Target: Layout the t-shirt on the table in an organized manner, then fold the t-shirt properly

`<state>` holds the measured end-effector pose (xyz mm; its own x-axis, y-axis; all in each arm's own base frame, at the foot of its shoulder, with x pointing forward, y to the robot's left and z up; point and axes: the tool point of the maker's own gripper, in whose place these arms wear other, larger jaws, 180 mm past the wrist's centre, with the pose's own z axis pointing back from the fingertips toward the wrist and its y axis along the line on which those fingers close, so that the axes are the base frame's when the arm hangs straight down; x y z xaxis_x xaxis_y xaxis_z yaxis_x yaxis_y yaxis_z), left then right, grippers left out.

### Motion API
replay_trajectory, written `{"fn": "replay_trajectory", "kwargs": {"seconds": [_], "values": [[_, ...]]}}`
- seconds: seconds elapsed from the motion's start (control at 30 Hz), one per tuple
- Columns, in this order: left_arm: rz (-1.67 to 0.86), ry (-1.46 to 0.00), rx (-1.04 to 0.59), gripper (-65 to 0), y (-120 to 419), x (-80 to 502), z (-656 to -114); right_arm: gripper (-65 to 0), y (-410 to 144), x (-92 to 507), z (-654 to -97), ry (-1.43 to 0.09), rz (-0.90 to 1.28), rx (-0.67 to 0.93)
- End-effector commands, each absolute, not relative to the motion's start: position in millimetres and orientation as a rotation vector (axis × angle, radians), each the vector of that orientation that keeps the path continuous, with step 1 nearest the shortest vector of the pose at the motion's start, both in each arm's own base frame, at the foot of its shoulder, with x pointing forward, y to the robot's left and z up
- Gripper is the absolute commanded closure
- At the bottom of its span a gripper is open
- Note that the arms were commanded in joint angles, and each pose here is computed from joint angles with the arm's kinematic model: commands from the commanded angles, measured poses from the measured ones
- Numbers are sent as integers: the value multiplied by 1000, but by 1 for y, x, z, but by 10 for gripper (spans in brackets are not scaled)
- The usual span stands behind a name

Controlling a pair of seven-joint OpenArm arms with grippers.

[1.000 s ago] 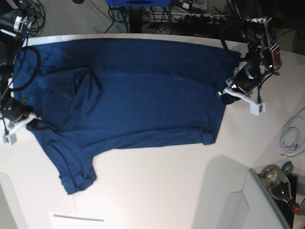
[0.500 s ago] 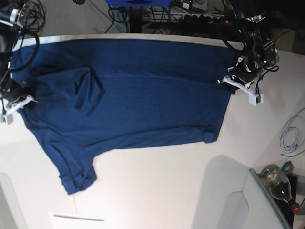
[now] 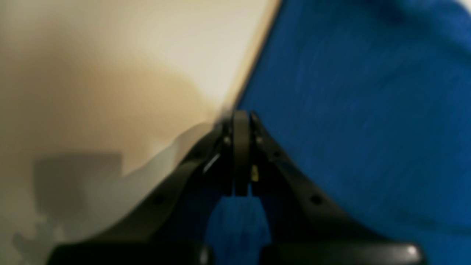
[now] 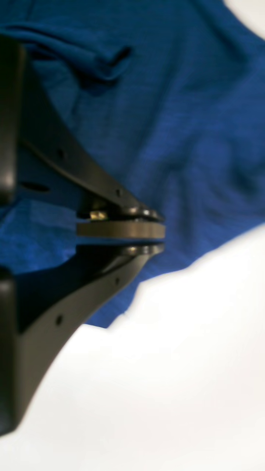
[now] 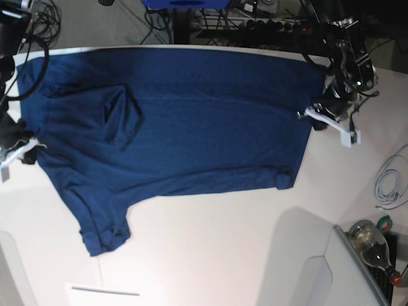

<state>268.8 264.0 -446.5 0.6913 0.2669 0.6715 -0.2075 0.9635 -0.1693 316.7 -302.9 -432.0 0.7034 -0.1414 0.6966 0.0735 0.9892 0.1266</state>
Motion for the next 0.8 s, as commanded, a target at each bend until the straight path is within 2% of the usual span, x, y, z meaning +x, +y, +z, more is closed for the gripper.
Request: {"fn": "replay_trajectory", "kwargs": {"seconds": [0.0,0.07,0.13,0.27,0.37,0.43,0.63,0.7,0.77], "values": [[250,-829,-80,0,267,283,-428,-30,-311,342,-409,-861,-124,88],[241,-871,-82,0,266,297,-415,-32,-313,358,-406,-869,-149,103],[246,-885,-85,0,267,305,-411,-72,-317,377,-407,-863,-190,130],[246,-888,-83,0,269,306,-410,-300,-323,402,-427,-789,-254,182],[244,-875,-74,0,271,301,-413,-414,-321,410,-442,-804,-246,173],[239,-849,-54,0,280,289,-419,-420,-315,409,-454,-797,-228,163],[329,-844,7,0,317,265,-419,-378,-308,399,-473,-771,-218,157],[346,-836,34,0,331,256,-419,-338,-307,399,-474,-768,-216,158],[347,-833,53,0,339,252,-417,-233,-306,399,-474,-767,-216,160]]}}
